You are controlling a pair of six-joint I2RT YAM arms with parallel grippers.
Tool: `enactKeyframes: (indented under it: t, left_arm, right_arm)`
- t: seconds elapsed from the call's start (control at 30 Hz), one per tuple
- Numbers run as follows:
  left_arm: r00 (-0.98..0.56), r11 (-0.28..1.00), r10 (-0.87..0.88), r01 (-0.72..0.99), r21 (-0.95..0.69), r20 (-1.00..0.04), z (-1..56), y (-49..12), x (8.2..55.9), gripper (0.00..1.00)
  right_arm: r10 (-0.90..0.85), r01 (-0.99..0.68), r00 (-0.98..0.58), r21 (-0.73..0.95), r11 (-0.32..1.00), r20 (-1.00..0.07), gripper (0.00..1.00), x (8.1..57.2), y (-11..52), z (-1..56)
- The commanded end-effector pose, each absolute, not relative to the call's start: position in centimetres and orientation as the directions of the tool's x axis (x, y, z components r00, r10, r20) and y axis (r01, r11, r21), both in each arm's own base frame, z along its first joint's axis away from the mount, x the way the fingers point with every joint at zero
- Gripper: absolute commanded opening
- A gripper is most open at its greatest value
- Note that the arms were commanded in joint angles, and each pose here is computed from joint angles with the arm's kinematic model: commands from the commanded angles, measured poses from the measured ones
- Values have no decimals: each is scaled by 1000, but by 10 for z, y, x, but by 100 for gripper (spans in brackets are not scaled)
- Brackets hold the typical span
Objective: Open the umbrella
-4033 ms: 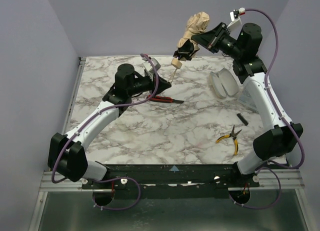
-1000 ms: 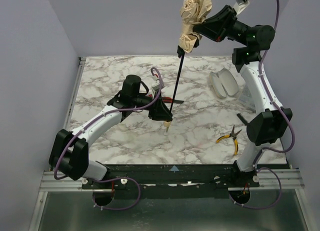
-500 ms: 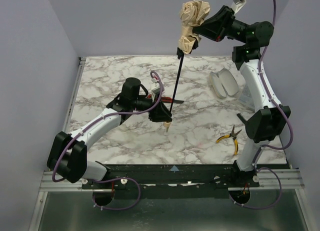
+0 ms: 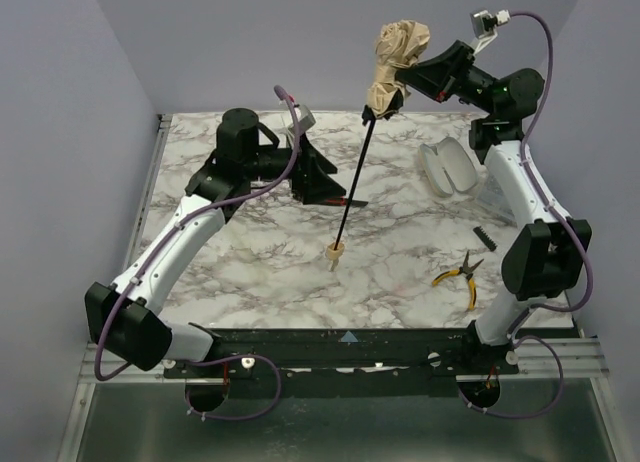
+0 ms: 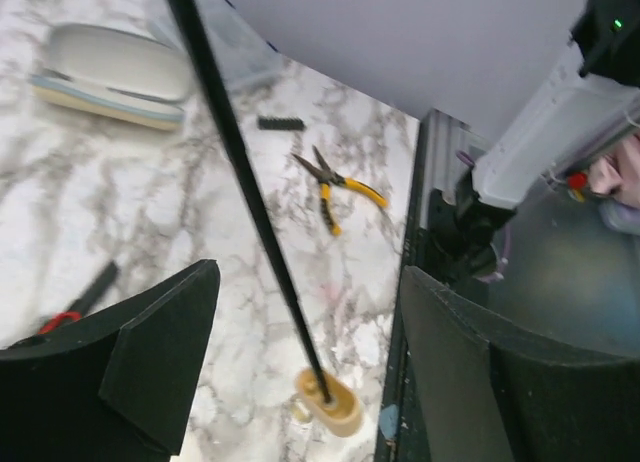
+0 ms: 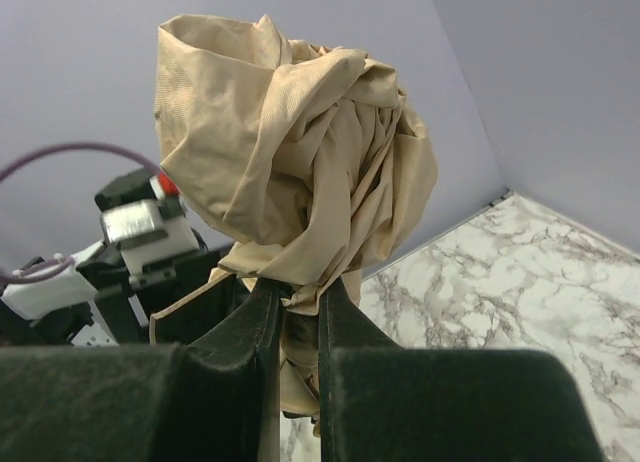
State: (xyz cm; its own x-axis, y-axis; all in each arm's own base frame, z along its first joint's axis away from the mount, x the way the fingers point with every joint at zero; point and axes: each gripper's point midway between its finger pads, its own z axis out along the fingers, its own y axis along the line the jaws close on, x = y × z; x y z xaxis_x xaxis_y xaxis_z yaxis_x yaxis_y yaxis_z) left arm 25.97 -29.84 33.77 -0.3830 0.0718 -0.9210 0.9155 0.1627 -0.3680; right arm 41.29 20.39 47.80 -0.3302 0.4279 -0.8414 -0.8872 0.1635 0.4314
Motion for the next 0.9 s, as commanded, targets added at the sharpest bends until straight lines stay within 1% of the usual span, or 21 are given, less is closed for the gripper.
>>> enactKeyframes:
  t: [0.0,0.07,0.13,0.2,0.3,0.43,0.6,0.77,0.87]
  left_arm:
    - [-326,343,-25,885,-314,-945,386,-280,288,78]
    - [-295,431,-80,851,-300,-952,407,-274,305,79]
    - [-260,465,-133,836,-291,-957,426,-272,313,79]
    - [-230,480,-171,830,-284,-958,441,-272,318,79]
    - [-206,483,-190,832,-274,-960,454,-279,319,79]
    - [-182,493,-205,830,-262,-962,460,-287,318,80]
    - [-183,526,-213,806,-271,-960,454,-296,326,80]
    - [-147,657,-159,722,-216,-976,438,-296,346,80]
    - [-164,700,-125,685,-204,-979,422,-295,353,80]
  right_arm:
    - [434,-916,-258,362,175,-863,1,381,206,497]
    - [426,-891,-270,392,231,-864,1,384,211,487]
    - [405,-869,-263,397,296,-876,1,385,219,478]
    - [374,-852,-253,388,351,-892,1,383,228,470]
    - [347,-831,-258,391,397,-902,1,380,238,459]
    - [326,-833,-247,372,409,-912,1,372,245,455]
    - [294,-857,-245,348,379,-924,1,356,259,453]
    - [324,-869,-288,389,307,-901,1,342,264,458]
    - [337,-874,-295,395,282,-894,1,337,265,463]
